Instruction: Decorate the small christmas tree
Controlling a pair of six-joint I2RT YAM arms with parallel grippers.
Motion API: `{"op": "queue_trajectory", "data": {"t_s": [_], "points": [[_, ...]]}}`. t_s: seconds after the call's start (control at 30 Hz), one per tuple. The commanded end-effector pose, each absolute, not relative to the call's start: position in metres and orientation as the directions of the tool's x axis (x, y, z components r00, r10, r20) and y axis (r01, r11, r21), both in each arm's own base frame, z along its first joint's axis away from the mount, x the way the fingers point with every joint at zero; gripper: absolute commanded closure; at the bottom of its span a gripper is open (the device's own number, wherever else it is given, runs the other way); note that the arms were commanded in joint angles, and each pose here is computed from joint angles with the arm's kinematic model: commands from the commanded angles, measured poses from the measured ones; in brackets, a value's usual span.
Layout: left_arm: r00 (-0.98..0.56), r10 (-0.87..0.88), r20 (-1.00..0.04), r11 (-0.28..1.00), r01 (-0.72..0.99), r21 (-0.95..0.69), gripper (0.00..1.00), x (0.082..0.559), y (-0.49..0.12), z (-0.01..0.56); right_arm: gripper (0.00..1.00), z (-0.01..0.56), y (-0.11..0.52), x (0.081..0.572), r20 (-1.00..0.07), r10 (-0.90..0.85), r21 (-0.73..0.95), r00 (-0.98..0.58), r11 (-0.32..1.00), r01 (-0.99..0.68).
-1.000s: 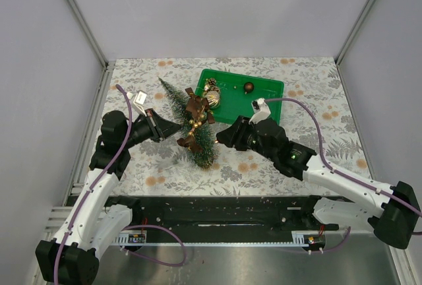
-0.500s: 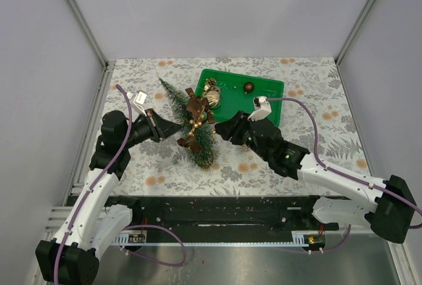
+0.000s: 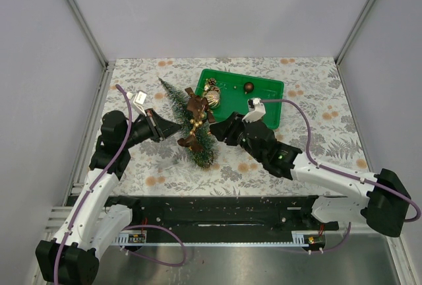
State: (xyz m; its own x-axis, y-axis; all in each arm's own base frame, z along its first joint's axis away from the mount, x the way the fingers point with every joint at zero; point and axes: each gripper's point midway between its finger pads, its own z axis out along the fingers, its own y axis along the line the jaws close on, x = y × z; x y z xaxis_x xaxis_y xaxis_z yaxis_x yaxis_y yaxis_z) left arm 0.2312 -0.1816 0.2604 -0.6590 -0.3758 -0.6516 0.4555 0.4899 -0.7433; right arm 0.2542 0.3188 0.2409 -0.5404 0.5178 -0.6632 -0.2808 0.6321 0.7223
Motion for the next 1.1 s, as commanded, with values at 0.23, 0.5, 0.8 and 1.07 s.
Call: {"op": "queue_trajectory", "data": {"t_s": [0.23, 0.5, 0.8, 1.07], "points": [[-0.654, -0.374, -0.658, 0.468, 0.479, -0.743, 1.00, 0.227, -0.183, 0.266, 0.84, 0.240, 0.325, 0.250, -0.665, 0.533, 0.724, -0.522, 0.633, -0.276], [-0.655, -0.375, -0.656, 0.468, 0.477, -0.744, 1.00, 0.227, -0.183, 0.265, 0.85, 0.227, 0.298, 0.252, -0.696, 0.542, 0.689, -0.472, 0.690, -0.224], [-0.653, -0.378, -0.656, 0.467, 0.477, -0.744, 1.00, 0.227, -0.183, 0.267, 0.85, 0.219, 0.301, 0.253, -0.693, 0.537, 0.688, -0.482, 0.692, -0.218], [-0.655, -0.379, -0.654, 0.466, 0.475, -0.746, 1.00, 0.227, -0.183, 0.266, 0.85, 0.211, 0.311, 0.256, -0.691, 0.525, 0.687, -0.497, 0.692, -0.222]]}}
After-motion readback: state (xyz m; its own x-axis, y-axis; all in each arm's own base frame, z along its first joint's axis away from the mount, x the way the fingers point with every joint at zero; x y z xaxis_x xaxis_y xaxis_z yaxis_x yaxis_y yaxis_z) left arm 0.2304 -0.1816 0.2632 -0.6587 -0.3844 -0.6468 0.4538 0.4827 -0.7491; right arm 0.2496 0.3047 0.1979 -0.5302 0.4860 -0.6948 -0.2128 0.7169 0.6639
